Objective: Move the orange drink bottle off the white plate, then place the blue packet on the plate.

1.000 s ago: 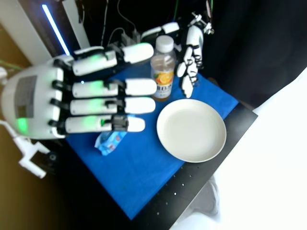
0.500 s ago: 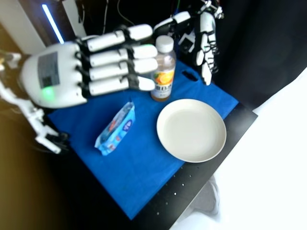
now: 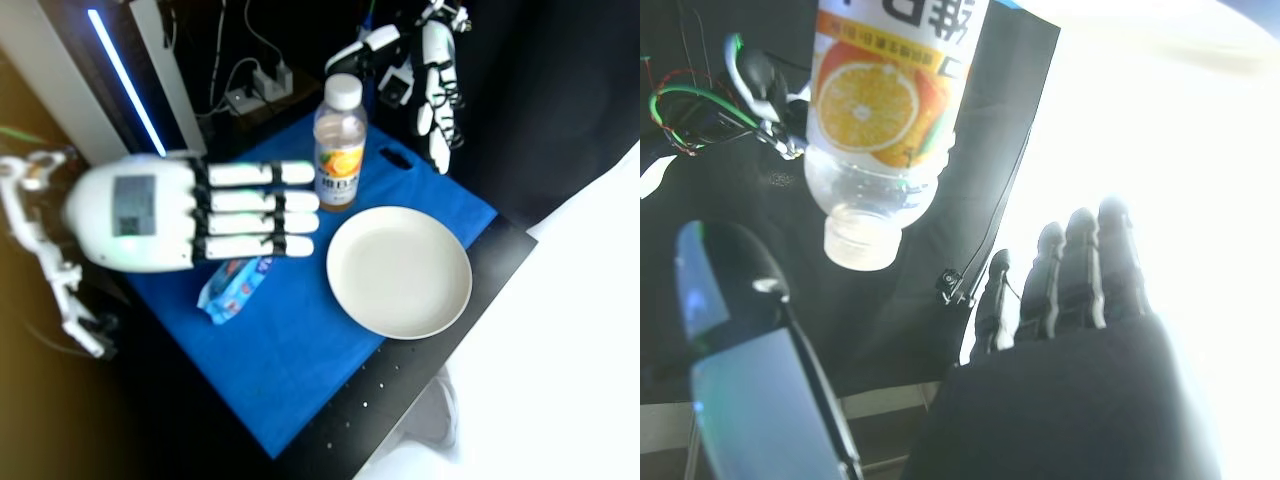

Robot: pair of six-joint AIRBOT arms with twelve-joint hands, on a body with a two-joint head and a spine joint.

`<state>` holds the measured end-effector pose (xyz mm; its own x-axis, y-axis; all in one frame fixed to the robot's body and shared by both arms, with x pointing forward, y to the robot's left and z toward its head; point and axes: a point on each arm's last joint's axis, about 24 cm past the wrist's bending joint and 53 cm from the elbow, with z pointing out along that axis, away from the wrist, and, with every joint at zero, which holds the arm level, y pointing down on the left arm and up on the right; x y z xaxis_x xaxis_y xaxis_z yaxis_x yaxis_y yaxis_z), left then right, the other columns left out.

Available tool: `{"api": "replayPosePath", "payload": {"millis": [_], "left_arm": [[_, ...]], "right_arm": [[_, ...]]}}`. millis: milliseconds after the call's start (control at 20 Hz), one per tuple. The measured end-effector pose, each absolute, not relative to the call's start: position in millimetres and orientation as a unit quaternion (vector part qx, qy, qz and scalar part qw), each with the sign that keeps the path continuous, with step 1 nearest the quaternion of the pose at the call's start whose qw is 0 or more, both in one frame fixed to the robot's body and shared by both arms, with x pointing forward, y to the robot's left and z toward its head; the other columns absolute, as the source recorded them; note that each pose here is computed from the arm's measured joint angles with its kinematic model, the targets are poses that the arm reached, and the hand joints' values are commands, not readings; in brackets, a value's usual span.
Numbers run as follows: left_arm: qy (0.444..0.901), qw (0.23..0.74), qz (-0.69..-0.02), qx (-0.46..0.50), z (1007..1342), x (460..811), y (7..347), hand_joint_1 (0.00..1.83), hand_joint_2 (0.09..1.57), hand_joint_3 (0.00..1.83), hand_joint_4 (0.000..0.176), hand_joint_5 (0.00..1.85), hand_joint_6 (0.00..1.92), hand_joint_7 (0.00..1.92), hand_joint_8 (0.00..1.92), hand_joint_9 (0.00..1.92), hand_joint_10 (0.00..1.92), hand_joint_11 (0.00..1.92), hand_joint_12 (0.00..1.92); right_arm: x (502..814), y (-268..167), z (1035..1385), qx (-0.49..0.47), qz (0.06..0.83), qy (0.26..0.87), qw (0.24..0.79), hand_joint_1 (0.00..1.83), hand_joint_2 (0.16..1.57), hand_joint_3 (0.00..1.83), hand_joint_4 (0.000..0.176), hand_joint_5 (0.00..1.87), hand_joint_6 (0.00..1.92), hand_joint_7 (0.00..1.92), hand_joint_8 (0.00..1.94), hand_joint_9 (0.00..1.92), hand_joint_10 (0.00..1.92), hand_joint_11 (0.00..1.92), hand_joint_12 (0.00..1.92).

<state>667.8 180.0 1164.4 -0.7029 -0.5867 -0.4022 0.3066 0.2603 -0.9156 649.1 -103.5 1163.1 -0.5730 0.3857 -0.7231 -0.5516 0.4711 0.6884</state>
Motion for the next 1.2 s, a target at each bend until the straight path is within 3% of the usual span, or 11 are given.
{"api": "replayPosePath", "payload": {"millis": [150,200,350,400,550,600,750,850,1000,1050,1200], "left_arm": [[0.702,0.373,-0.599,-0.098,1163,667,179,0.84,0.6,0.0,0.176,0.0,0.0,0.0,0.0,0.0,0.0,0.0,0.0],[0.701,0.372,-0.6,-0.098,1164,666,178,0.82,0.6,0.0,0.176,0.0,0.0,0.0,0.0,0.0,0.0,0.0,0.0],[0.701,0.37,-0.602,-0.098,1164,665,176,0.82,0.61,0.0,0.176,0.0,0.0,0.0,0.0,0.0,0.0,0.0,0.0],[0.701,0.371,-0.602,-0.099,1164,666,177,0.84,0.59,0.0,0.176,0.0,0.0,0.0,0.0,0.0,0.0,0.0,0.0],[0.697,0.369,-0.606,-0.101,1165,665,175,0.81,0.61,0.0,0.176,0.0,0.0,0.0,0.0,0.0,0.0,0.0,0.0],[0.698,0.368,-0.606,-0.1,1164,664,175,0.81,0.61,0.0,0.176,0.0,0.0,0.0,0.0,0.0,0.0,0.0,0.0],[0.697,0.368,-0.607,-0.103,1164,664,175,0.84,0.66,0.02,0.176,0.0,0.0,0.0,0.0,0.0,0.0,0.0,0.0],[0.696,0.366,-0.609,-0.104,1163,663,175,0.85,0.64,0.01,0.176,0.0,0.0,0.0,0.0,0.0,0.0,0.0,0.0],[0.696,0.363,-0.61,-0.106,1161,661,174,0.76,0.64,0.01,0.176,0.0,0.0,0.0,0.0,0.0,0.0,0.0,0.0],[0.695,0.363,-0.612,-0.107,1161,661,174,0.73,0.66,0.02,0.176,0.0,0.0,0.0,0.0,0.0,0.0,0.0,0.0],[0.695,0.362,-0.612,-0.113,1159,660,176,0.74,0.67,0.01,0.176,0.0,0.0,0.0,0.0,0.0,0.0,0.0,0.0]], "right_arm": [[652,-97,1154,-0.07,0.494,0.737,0.456,0.6,0.61,0.0,0.129,0.0,0.0,0.0,0.0,0.0,0.0,0.0,0.35],[651,-94,1148,-0.076,0.487,0.744,0.452,0.48,0.55,0.0,0.105,0.0,0.0,0.11,0.01,0.11,0.01,0.0,0.62],[653,-97,1138,-0.079,0.471,0.756,0.448,0.53,0.55,0.0,0.084,0.02,0.0,0.2,0.01,0.18,0.02,0.0,0.75],[657,-100,1136,-0.078,0.465,0.759,0.45,0.63,0.58,0.01,0.069,0.08,0.01,0.22,0.01,0.19,0.01,0.0,0.73],[668,-105,1125,-0.065,0.447,0.771,0.449,0.86,0.65,0.0,0.048,0.34,0.02,0.43,0.01,0.46,0.03,0.08,1.16],[669,-105,1123,-0.063,0.445,0.772,0.449,0.86,0.65,0.0,0.048,0.34,0.02,0.43,0.01,0.46,0.03,0.08,1.16],[674,-104,1120,-0.057,0.445,0.773,0.448,1.02,0.68,0.0,0.0,0.52,0.0,0.55,0.01,0.58,0.02,0.18,0.98],[679,-104,1116,-0.05,0.442,0.776,0.447,1.05,0.7,0.0,0.0,0.59,0.0,0.6,0.0,0.6,0.01,0.15,1.04],[688,-107,1112,-0.031,0.44,0.778,0.448,1.31,0.85,0.0,0.0,0.95,0.01,1.02,0.02,1.08,0.1,0.68,1.07],[690,-108,1112,-0.027,0.439,0.778,0.449,1.31,0.98,0.01,0.0,1.23,0.08,1.19,0.64,1.22,0.65,0.91,1.38],[695,-110,1108,-0.016,0.436,0.781,0.447,1.4,1.02,0.0,0.0,1.16,0.48,1.24,0.51,1.11,0.99,0.92,1.1]]}}
